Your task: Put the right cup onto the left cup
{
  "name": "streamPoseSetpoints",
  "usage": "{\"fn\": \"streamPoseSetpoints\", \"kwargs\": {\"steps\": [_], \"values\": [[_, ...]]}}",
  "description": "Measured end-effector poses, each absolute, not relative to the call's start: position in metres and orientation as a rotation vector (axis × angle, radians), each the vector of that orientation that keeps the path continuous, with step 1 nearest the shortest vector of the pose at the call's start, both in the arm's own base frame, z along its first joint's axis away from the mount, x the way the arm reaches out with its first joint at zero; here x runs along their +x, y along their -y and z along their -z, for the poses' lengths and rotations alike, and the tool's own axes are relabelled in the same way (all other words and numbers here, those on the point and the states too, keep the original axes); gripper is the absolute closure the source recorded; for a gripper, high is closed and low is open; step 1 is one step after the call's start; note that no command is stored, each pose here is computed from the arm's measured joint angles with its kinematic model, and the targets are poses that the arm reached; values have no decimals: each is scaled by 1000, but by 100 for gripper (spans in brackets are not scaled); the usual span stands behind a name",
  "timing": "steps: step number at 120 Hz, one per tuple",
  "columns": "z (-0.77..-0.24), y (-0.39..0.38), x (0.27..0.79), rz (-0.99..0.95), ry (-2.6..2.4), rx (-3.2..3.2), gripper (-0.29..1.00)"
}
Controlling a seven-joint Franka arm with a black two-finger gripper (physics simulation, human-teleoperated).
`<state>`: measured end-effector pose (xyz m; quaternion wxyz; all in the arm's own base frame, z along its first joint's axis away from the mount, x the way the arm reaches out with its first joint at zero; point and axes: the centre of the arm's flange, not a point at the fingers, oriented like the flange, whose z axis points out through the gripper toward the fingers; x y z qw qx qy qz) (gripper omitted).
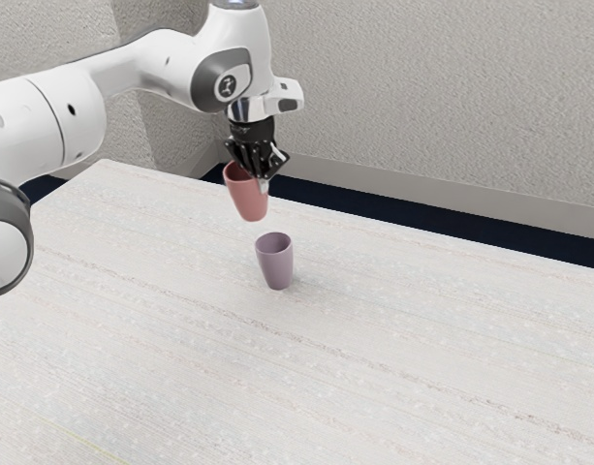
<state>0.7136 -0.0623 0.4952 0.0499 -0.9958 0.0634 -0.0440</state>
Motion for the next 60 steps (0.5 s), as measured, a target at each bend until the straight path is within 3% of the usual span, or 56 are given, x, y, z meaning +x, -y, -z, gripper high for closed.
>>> {"fn": "streamPoseSetpoints", "kwargs": {"steps": [60], "values": [[-457,59,736,70,-384,-3033,78]]}}
